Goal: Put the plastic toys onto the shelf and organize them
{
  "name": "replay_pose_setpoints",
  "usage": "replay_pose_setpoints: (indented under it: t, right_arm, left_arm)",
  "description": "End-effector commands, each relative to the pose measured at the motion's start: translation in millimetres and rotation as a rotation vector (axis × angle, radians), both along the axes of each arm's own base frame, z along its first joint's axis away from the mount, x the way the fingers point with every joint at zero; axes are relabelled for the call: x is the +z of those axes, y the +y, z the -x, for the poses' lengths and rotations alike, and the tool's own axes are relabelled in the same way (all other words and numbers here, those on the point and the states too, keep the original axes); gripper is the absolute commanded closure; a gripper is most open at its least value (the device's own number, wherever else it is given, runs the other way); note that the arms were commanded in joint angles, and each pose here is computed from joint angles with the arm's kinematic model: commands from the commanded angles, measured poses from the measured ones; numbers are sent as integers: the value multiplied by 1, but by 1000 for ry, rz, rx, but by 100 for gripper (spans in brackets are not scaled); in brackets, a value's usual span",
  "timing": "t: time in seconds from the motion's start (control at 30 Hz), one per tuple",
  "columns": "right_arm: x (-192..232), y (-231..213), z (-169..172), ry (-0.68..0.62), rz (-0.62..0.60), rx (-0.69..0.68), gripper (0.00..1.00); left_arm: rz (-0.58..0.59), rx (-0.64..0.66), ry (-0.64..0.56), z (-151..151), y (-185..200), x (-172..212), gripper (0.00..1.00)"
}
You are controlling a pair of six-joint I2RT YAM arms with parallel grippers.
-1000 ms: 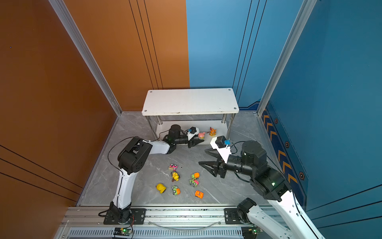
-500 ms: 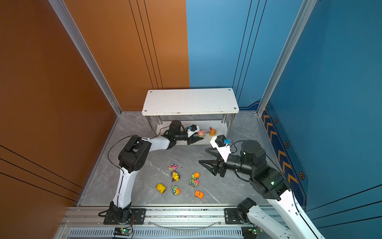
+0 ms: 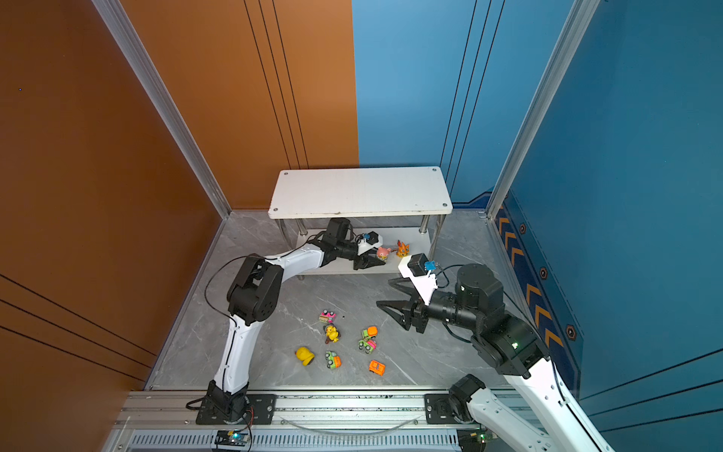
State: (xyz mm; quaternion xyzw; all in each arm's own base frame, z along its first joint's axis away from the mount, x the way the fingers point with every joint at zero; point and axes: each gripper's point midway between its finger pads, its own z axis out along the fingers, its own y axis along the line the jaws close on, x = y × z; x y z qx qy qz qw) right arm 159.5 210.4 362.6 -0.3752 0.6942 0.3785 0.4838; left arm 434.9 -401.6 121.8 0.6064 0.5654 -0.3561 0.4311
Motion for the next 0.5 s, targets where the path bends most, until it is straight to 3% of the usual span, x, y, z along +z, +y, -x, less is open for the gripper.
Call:
replay_pose_setpoints:
  t: [0.0,0.17,0.47]
  right_arm:
    - [13,-2,-5,-41,-21,-25,36]
    - [16,-3,-4,-51,-24,-28,36]
    - [18,-5,-3,-58,-27,-30,36]
  left_arm:
    - [-52,-20,48,5,0,-19,100]
    - [-145,-34,62,10,-4,-33,98]
    - [-166,-7,43,1,-3,-36,97]
